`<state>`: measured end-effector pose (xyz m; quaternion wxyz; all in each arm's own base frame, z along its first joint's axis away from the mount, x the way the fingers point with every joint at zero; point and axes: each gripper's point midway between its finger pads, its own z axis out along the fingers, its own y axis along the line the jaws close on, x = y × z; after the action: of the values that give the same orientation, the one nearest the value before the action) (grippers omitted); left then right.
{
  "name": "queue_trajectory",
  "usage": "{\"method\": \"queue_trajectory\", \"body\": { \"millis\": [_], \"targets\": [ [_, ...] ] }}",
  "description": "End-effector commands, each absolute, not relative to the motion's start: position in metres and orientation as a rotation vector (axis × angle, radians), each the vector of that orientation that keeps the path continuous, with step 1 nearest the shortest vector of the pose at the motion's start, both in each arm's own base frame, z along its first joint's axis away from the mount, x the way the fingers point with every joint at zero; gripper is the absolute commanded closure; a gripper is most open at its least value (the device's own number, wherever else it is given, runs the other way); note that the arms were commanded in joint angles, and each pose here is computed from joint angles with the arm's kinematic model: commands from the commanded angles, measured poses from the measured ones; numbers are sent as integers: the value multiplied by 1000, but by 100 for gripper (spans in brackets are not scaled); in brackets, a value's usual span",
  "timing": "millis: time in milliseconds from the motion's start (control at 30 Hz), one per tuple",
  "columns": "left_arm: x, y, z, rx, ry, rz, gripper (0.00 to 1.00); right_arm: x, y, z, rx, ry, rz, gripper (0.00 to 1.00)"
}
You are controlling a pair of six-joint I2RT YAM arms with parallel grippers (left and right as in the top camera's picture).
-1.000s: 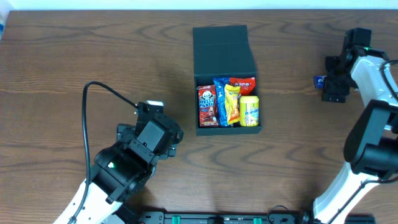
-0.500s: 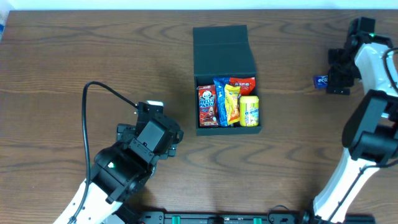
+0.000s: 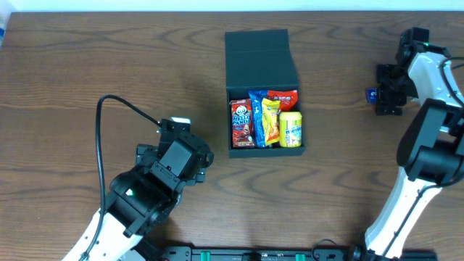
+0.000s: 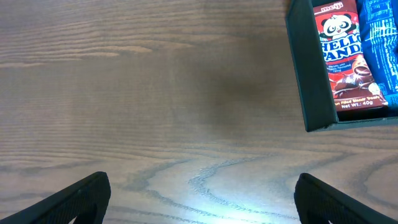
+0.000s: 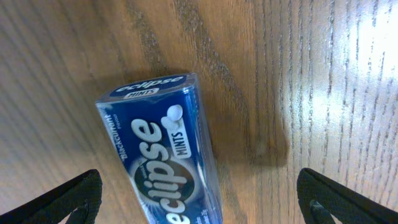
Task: Pack container
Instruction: 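Grasp the blue Eclipse mints tin with the right gripper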
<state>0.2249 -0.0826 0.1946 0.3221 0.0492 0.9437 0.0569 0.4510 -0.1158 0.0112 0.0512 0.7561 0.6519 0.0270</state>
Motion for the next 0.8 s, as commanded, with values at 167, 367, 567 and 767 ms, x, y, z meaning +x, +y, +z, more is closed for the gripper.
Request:
{"method": "queue_trajectory", "body": {
  "millis": [167, 367, 567, 767],
  "targets": [
    [225, -79, 194, 136, 2477, 177, 5, 453, -119, 1, 2281, 2020, 65, 2],
    [225, -79, 194, 136, 2477, 177, 5, 452, -118, -3, 2277, 2035, 57, 9],
    [225, -79, 194, 136, 2477, 177, 5, 451, -118, -3, 2277, 2040, 53, 13],
    [225, -79, 194, 136, 2477, 177, 5, 450, -116, -3, 2279, 2048, 47, 24]
  ]
}}
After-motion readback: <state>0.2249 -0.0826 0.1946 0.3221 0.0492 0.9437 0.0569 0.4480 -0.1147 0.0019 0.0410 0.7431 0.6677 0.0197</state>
